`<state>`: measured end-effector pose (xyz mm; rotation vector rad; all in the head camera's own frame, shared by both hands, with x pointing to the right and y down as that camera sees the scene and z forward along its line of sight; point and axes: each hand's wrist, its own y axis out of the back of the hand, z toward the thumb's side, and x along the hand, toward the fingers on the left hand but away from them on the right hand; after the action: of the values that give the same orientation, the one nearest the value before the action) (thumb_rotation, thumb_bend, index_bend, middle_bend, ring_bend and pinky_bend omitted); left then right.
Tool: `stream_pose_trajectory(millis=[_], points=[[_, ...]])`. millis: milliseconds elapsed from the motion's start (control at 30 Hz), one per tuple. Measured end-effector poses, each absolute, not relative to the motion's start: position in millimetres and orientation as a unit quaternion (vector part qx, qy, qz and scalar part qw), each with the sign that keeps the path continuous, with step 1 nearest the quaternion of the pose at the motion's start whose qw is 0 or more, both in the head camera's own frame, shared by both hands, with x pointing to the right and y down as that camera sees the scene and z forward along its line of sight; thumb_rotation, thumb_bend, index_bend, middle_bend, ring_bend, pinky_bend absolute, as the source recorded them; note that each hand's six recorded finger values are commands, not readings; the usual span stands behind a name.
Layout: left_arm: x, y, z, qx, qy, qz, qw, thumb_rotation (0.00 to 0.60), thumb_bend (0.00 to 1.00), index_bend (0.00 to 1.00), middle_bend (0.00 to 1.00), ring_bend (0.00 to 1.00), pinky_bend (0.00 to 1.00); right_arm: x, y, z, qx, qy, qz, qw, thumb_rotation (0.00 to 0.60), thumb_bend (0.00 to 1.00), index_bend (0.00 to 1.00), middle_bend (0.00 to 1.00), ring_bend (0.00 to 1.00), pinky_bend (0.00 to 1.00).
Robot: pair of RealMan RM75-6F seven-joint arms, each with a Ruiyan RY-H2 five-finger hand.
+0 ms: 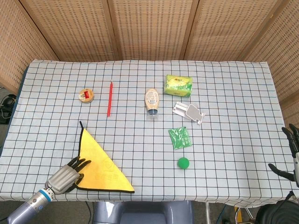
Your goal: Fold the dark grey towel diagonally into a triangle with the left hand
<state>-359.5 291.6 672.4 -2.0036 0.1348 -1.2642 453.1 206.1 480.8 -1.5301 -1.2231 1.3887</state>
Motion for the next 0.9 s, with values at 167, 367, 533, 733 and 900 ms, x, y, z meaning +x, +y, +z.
stream_pose_trajectory(millis=[167, 367, 533, 733, 900], points=[[-363, 293, 670, -0.784, 0.05, -0.494, 0.372, 0.6, 0.19, 0.09, 0.0, 0.0, 0.0, 452, 206, 481, -0.595, -0.474, 0.539, 0.362, 0.6, 0.0, 0.04, 0.0, 0.0, 0.0], [-372, 291, 659, -0.786, 0.054, -0.491, 0.372, 0.6, 0.02, 0.0, 0.0, 0.0, 0.0, 451, 207, 480, -0.596, -0.474, 0.537, 0.363, 0.6, 0.0, 0.04, 0.0, 0.0, 0.0], [-377, 284, 643, -0.787, 0.086, -0.484, 0.372, 0.6, 0.01, 0.0, 0.0, 0.0, 0.0, 449, 208, 479, -0.599, -0.473, 0.534, 0.364, 0.6, 0.0, 0.04, 0.0, 0.0, 0.0], [-385, 254, 598, -0.767, 0.199, -0.466, 0.393, 0.6, 0.0, 0.0, 0.0, 0.0, 0.0, 447, 209, 478, -0.6, -0.471, 0.532, 0.368, 0.6, 0.0, 0.04, 0.0, 0.0, 0.0], [-403, 229, 542, -0.707, 0.352, -0.469, 0.395, 0.6, 0.01, 0.0, 0.0, 0.0, 0.0, 446, 210, 479, -0.599, -0.469, 0.533, 0.369, 0.6, 0.0, 0.04, 0.0, 0.0, 0.0]])
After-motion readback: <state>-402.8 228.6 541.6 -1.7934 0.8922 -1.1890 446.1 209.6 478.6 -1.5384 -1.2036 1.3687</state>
